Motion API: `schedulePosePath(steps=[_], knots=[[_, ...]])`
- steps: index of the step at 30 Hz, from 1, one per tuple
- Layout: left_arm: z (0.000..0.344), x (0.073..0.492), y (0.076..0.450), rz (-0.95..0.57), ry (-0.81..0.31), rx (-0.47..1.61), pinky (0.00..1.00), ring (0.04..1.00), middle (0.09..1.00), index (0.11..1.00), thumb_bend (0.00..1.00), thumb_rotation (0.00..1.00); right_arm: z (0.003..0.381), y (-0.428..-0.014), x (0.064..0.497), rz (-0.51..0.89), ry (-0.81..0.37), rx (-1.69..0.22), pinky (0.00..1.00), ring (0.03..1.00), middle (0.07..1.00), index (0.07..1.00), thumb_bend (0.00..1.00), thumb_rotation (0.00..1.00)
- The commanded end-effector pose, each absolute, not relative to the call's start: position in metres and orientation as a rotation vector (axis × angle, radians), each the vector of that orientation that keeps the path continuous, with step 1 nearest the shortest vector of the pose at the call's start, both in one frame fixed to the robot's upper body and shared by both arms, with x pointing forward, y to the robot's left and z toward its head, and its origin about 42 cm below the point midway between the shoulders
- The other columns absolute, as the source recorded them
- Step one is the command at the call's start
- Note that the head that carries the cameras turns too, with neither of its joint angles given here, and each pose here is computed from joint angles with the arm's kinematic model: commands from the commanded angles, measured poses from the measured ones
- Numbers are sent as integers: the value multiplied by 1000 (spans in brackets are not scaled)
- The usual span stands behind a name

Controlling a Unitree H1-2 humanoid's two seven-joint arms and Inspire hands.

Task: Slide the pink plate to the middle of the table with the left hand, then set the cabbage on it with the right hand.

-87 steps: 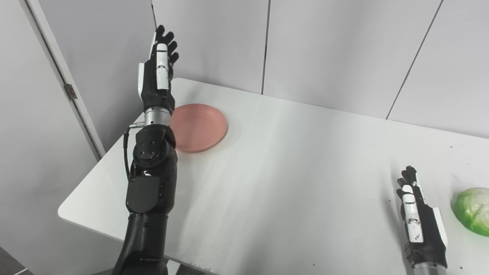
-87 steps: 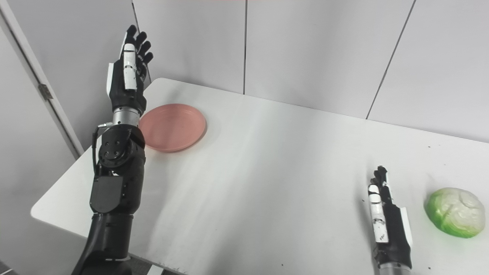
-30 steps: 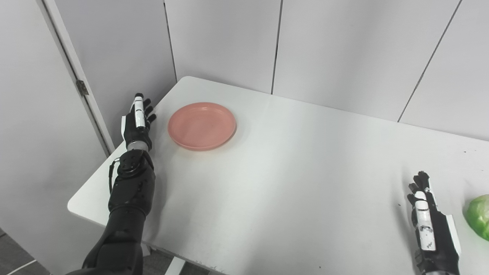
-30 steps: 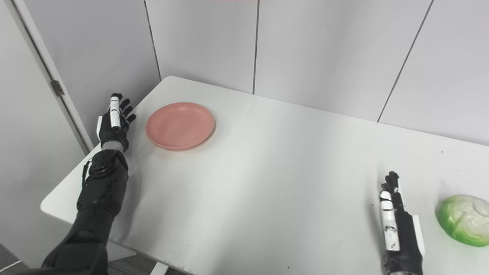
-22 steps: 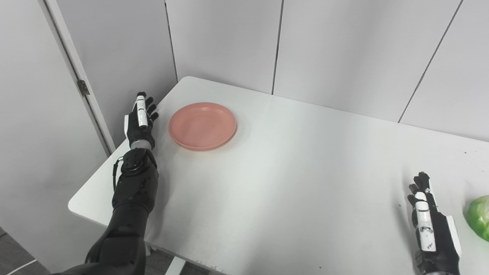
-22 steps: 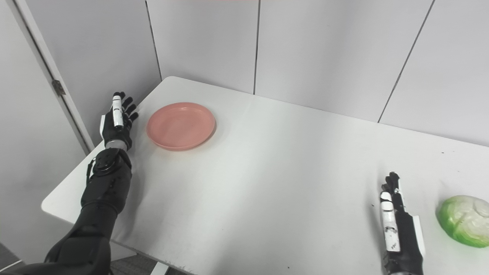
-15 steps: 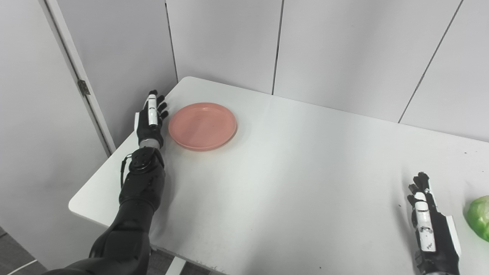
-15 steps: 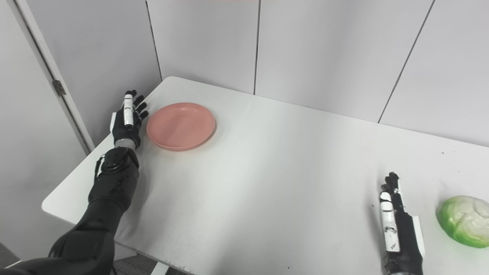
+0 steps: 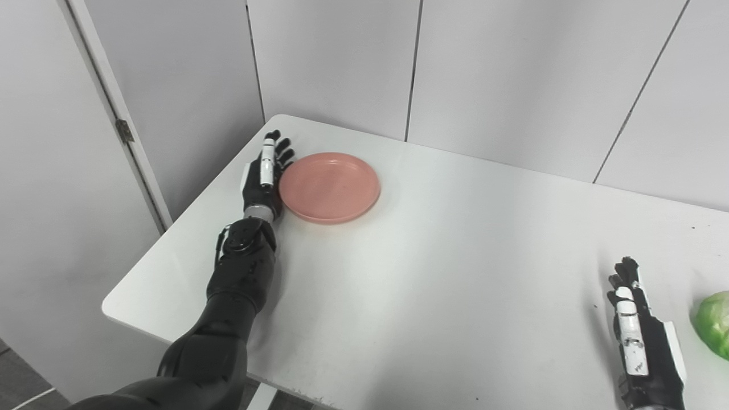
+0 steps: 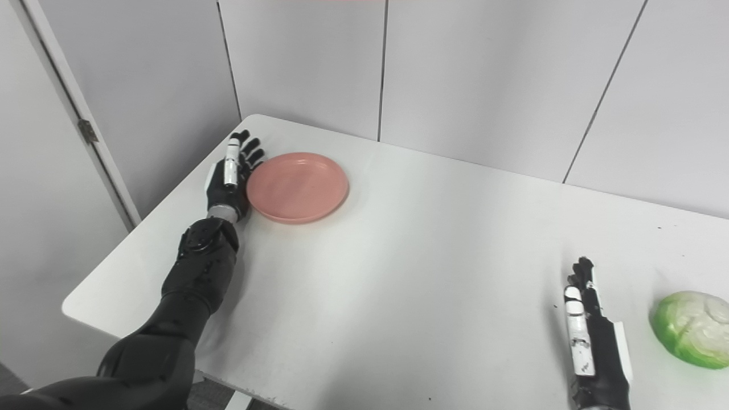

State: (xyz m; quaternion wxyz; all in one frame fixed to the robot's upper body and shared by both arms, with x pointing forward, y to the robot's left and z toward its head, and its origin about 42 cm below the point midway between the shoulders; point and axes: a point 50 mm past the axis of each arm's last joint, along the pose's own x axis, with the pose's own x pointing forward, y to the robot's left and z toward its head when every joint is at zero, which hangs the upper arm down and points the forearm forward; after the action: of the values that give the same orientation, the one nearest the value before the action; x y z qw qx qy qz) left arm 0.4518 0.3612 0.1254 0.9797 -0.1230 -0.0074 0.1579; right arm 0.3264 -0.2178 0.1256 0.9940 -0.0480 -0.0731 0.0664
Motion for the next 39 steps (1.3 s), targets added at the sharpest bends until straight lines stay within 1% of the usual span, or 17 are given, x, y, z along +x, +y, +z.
schedulePosePath(steps=[1, 3, 6, 11, 15, 20, 26, 32, 35, 39], knots=[[108, 447, 346, 281, 75, -258, 897, 901, 905, 905, 401, 1000, 114, -219, 318, 122, -128, -85, 1000, 994, 991, 998, 104, 1000], [110, 447, 338, 256, 79, -261, 883, 894, 896, 897, 402, 1000, 115, -217, 317, 119, -132, -89, 1000, 992, 990, 997, 99, 1000], [111, 447, 328, 222, 84, -278, 885, 896, 898, 898, 401, 1000, 116, -215, 317, 114, -140, -76, 1000, 988, 986, 989, 90, 1000], [116, 446, 303, 166, 104, -281, 892, 894, 893, 887, 389, 1000, 117, -212, 317, 119, -122, -92, 1000, 985, 986, 989, 95, 1000], [119, 444, 282, 84, 120, -281, 927, 910, 909, 904, 393, 1000, 118, -209, 315, 114, -103, -106, 990, 972, 975, 980, 129, 1000], [124, 438, 256, 8, 127, -269, 904, 900, 901, 890, 396, 1000, 117, -204, 315, 109, -106, -116, 979, 962, 965, 971, 145, 1000], [129, 429, 225, -85, 129, -267, 886, 893, 891, 883, 401, 1000, 114, -197, 316, 107, -102, -136, 955, 947, 951, 959, 207, 1000], [134, 413, 192, -178, 147, -266, 867, 879, 890, 886, 404, 1000, 114, -190, 316, 119, -115, -140, 944, 944, 952, 961, 228, 1000], [132, 402, 178, -240, 148, -232, 885, 891, 902, 896, 413, 1000, 113, -187, 317, 120, -117, -145, 932, 931, 945, 954, 246, 1000], [127, 390, 166, -272, 164, -229, 898, 901, 903, 903, 412, 1000, 112, -184, 318, 121, -120, -153, 923, 922, 940, 950, 249, 1000]])
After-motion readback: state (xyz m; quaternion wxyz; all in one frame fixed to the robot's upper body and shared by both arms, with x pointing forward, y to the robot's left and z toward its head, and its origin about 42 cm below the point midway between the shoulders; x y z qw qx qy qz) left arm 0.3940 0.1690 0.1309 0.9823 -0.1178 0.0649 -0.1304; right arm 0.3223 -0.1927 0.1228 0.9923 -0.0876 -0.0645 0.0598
